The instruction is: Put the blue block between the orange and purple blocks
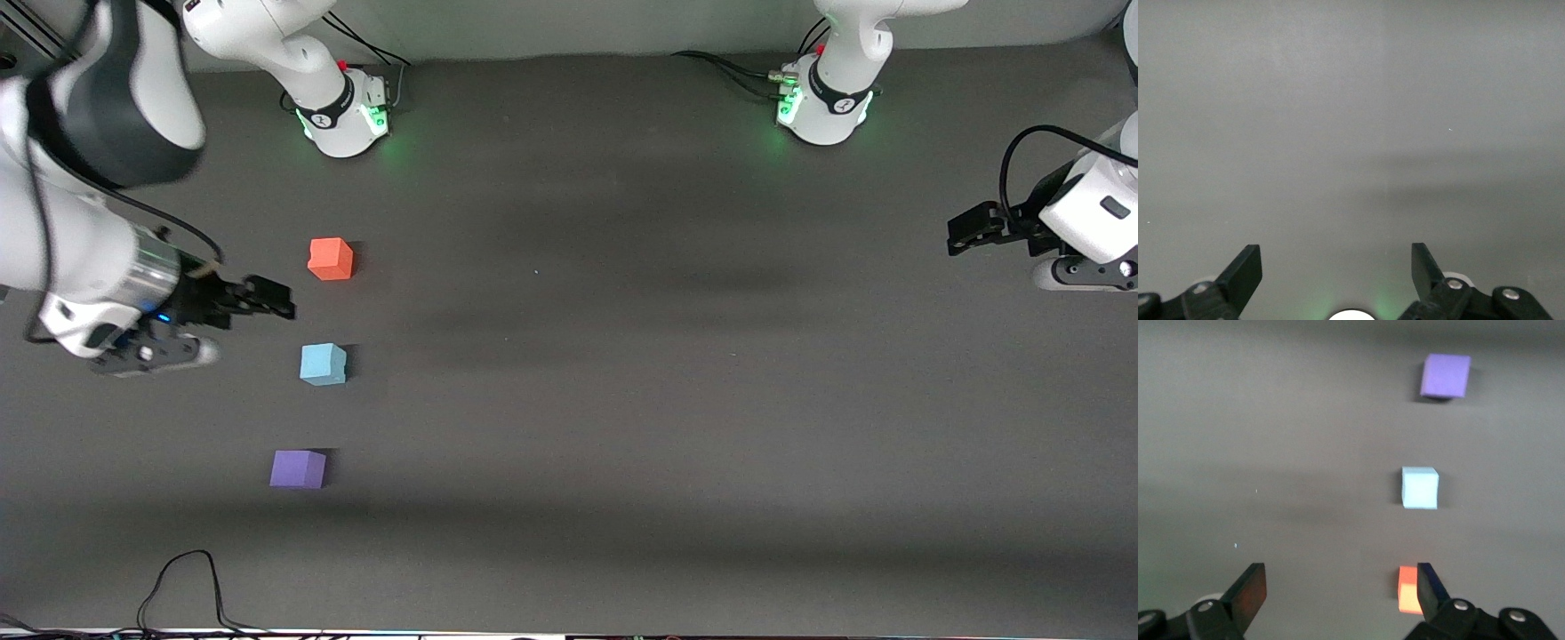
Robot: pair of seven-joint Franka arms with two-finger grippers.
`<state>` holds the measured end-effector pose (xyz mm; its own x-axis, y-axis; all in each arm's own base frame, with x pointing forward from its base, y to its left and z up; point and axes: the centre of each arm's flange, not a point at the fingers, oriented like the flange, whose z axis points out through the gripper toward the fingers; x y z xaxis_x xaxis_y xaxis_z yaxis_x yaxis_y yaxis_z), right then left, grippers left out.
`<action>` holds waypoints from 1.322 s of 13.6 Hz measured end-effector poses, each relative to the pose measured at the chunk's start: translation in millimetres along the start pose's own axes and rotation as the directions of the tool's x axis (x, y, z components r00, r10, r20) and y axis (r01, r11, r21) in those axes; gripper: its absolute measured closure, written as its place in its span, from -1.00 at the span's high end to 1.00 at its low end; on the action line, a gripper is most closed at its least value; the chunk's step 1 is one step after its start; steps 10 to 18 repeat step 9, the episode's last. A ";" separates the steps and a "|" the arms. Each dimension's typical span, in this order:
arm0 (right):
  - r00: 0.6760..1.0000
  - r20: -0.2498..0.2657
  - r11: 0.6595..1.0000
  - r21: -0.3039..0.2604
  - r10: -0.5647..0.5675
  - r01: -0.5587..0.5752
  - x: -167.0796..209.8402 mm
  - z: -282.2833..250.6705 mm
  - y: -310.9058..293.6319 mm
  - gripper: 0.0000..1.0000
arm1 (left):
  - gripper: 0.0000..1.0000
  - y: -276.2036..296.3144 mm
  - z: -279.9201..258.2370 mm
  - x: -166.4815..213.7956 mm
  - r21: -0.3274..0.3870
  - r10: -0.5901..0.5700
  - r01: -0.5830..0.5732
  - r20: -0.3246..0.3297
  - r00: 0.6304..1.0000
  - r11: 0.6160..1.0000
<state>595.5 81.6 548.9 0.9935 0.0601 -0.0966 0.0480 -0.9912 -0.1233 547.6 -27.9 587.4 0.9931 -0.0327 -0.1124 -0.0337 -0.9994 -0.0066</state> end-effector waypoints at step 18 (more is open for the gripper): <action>0.999 -0.040 0.996 -0.086 0.009 -0.012 -71.6 -39.6 43.6 1.00 | 1.00 0.0 0.0 0.0 0.000 0.000 0.000 0.000 1.000 1.000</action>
